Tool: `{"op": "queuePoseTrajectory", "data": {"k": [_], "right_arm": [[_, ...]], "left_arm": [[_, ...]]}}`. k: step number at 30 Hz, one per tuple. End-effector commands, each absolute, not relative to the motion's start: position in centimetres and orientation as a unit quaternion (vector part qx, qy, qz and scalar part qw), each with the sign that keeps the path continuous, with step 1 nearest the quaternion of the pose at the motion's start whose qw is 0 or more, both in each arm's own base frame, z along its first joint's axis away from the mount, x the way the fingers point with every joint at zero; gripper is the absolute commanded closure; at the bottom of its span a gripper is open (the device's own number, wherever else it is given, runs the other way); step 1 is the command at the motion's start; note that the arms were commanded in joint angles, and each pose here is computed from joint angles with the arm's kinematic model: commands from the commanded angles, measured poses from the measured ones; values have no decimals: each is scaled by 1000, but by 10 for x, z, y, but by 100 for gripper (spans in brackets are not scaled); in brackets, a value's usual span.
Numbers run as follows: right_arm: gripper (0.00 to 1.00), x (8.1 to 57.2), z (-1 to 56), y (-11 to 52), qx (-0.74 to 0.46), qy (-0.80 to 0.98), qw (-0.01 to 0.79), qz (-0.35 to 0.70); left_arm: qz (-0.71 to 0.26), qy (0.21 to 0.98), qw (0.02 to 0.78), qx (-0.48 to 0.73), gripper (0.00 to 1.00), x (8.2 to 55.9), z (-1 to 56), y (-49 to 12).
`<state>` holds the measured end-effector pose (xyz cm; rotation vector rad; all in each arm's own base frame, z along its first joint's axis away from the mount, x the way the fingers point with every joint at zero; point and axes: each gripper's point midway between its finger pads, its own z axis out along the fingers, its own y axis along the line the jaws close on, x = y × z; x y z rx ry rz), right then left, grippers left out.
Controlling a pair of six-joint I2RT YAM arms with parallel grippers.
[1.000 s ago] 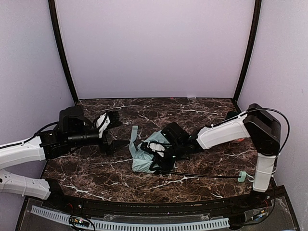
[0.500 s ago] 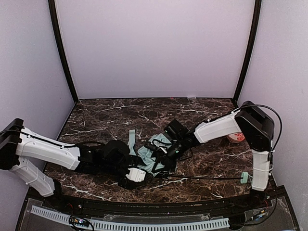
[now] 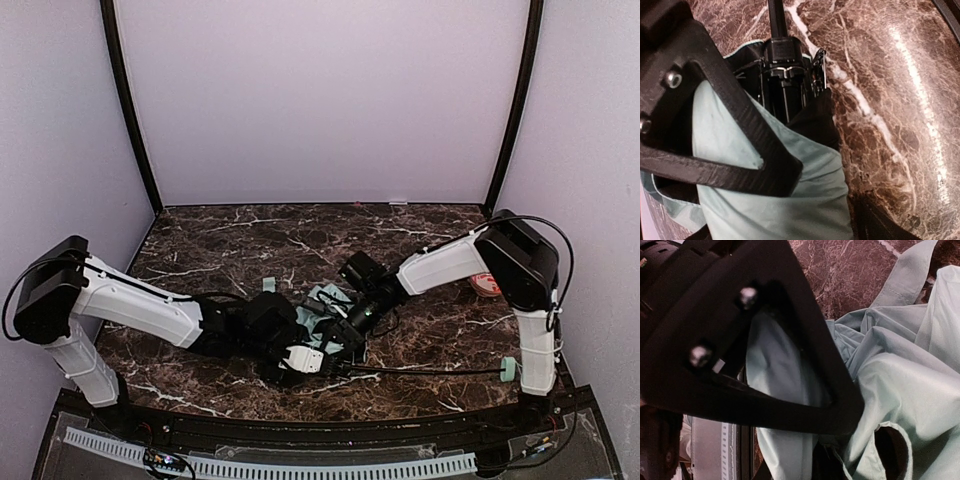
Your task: Put away the umbrella
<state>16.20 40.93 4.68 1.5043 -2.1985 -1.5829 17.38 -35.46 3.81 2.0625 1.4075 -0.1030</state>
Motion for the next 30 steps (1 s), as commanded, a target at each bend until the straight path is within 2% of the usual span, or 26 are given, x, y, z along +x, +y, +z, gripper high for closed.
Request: {"op": "queuePoseTrajectory", "data": {"k": [1, 2, 5, 6, 9, 12, 17, 24, 30], "right_arm": [[89, 163, 14, 390, 421, -765, 88, -479], [86, 163, 15, 391, 423, -763, 88, -481], [74, 168, 17, 392, 423, -766, 80, -477], [69, 170, 18, 391, 422, -768, 76, -475], [55, 182, 25, 387, 414, -778, 57, -469], [48, 202, 38, 378, 400, -792, 24, -460], [45, 238, 71, 355, 367, -811, -53, -452], [45, 266, 105, 321, 365, -829, -213, -367], [45, 254, 132, 307, 416, -783, -368, -279]], "left_arm": [[-35, 579, 209, 787, 22, 159, 5, -329], [-30, 583, 198, 787, 25, 160, 1, -328], [-23, 600, 155, 785, 46, 158, -12, -324], [-22, 605, 140, 784, 50, 156, -17, -321], [-32, 616, 92, 782, 55, 145, -29, -313], [-55, 623, 53, 779, 58, 131, -32, -306], [-126, 659, -4, 741, 63, 117, -26, -306], [-171, 726, -65, 663, 80, 128, -23, -302], [-253, 741, -86, 616, 84, 132, 0, -312]]}}
